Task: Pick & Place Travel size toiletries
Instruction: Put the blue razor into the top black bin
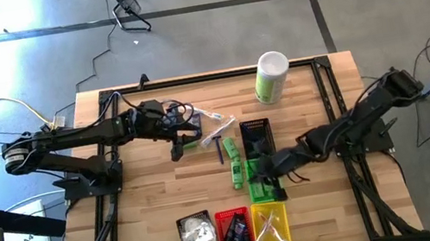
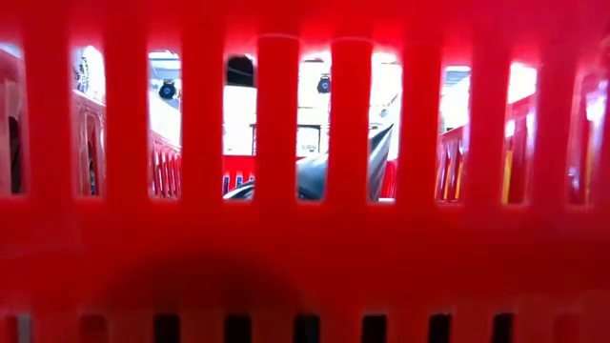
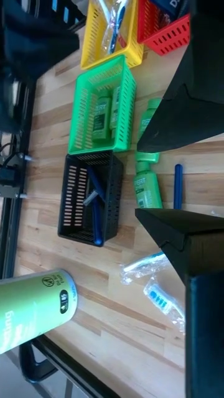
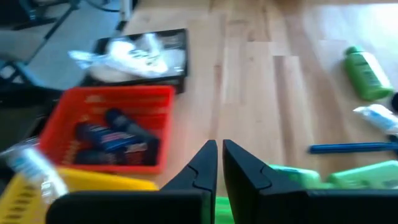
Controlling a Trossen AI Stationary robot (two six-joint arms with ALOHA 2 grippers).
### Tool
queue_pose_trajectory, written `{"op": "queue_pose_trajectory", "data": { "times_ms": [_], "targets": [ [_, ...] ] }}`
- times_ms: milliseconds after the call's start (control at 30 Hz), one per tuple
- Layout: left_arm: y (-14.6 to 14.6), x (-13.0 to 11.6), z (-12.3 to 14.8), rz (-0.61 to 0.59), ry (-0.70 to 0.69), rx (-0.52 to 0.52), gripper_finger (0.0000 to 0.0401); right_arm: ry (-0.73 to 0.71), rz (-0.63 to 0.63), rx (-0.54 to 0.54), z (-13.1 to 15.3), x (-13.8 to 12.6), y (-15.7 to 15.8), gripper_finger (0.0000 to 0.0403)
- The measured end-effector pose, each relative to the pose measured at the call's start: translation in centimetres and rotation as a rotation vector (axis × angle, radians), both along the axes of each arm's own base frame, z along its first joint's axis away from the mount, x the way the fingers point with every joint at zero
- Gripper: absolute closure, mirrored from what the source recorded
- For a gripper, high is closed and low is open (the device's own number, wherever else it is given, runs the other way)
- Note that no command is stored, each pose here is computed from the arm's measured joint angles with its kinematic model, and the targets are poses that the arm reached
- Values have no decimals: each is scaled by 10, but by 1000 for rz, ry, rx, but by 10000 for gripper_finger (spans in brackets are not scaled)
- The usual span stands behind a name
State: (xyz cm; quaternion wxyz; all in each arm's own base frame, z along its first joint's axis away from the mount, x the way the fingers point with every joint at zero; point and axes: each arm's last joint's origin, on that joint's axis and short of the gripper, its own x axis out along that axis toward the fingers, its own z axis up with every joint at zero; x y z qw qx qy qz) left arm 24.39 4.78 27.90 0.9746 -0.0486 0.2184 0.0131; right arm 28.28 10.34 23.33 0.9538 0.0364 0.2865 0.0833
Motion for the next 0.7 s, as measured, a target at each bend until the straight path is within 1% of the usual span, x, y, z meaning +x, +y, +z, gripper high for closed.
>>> {"op": "queue_pose_trajectory", "data": {
  "times_ms": [300, 567, 633, 700],
  "targets": [
    [-1, -3, -6, -1, 69, -13, 247, -3, -111, -13, 0, 10, -35, 387],
    [-1, -6, -11, 0, 129, -25, 247, -40, -138, -76, 3, 16, -56, 387],
    [-1, -7, -13, 17, 155, -20, 247, -48, -147, -88, 3, 17, -60, 387],
    [0, -10, -16, 47, 198, 17, 247, -53, -162, -90, 4, 18, -65, 387]
  ]
}}
